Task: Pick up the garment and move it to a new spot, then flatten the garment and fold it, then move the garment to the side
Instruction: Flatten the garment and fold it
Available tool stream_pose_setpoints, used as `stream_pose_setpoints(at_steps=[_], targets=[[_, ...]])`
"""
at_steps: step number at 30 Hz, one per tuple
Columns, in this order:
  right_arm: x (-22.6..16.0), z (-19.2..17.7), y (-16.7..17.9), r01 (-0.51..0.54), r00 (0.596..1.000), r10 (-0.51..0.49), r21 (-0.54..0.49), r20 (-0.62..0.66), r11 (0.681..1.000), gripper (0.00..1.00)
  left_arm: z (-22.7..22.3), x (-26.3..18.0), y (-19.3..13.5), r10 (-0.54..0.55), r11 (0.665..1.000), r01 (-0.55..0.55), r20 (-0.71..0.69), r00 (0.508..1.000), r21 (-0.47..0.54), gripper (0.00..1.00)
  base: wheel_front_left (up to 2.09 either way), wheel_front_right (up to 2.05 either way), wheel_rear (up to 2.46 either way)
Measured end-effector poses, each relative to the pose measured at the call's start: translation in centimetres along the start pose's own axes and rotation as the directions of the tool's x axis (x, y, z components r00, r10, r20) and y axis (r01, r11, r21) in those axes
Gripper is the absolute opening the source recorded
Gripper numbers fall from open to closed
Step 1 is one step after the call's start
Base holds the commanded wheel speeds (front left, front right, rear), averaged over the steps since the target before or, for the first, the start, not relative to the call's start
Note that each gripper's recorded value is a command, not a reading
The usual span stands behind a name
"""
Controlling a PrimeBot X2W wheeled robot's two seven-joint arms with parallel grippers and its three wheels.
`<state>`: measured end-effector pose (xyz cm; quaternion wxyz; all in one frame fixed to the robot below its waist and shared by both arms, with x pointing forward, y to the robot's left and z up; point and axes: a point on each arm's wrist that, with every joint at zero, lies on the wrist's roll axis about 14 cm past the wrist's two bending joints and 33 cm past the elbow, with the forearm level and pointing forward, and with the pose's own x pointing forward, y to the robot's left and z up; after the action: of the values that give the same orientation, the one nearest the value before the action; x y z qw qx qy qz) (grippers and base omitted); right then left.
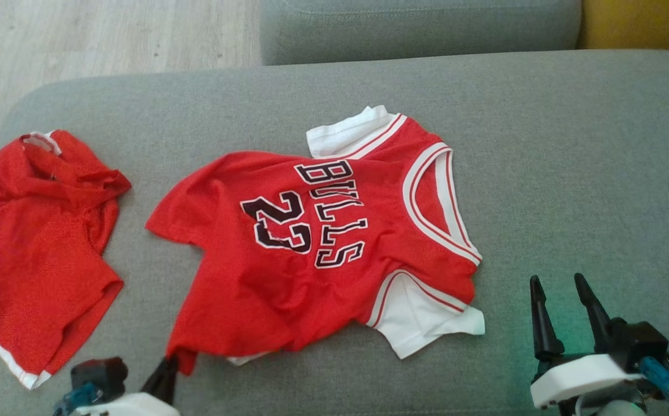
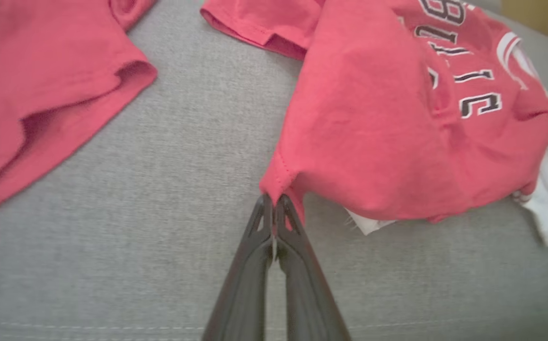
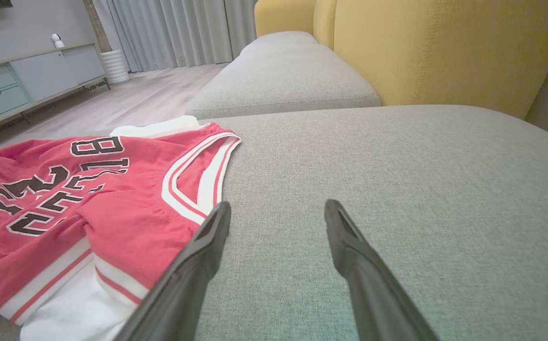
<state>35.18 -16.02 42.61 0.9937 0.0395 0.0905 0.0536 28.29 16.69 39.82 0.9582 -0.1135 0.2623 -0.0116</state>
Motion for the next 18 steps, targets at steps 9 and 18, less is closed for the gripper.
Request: stream_pose_setpoints(at_steps=[9, 18], targets=[[-0.3, 0.5, 0.0, 0.001, 1.000, -0.001, -0.002, 0.018, 1.000, 1.00, 1.3, -0.6, 2.6, 0.107, 0.977, -0.120, 0.083, 0.991, 0.175, 0.20, 0.00, 0.00, 0.00], [-1.0, -0.2, 0.1, -0.001, 1.000, 0.001, -0.001, -0.003, 1.000, 1.00, 2.0, -1.1, 4.0, 0.177, 0.958, -0.202, 0.137, 0.975, 0.201, 1.00, 0.00, 0.00, 0.00]])
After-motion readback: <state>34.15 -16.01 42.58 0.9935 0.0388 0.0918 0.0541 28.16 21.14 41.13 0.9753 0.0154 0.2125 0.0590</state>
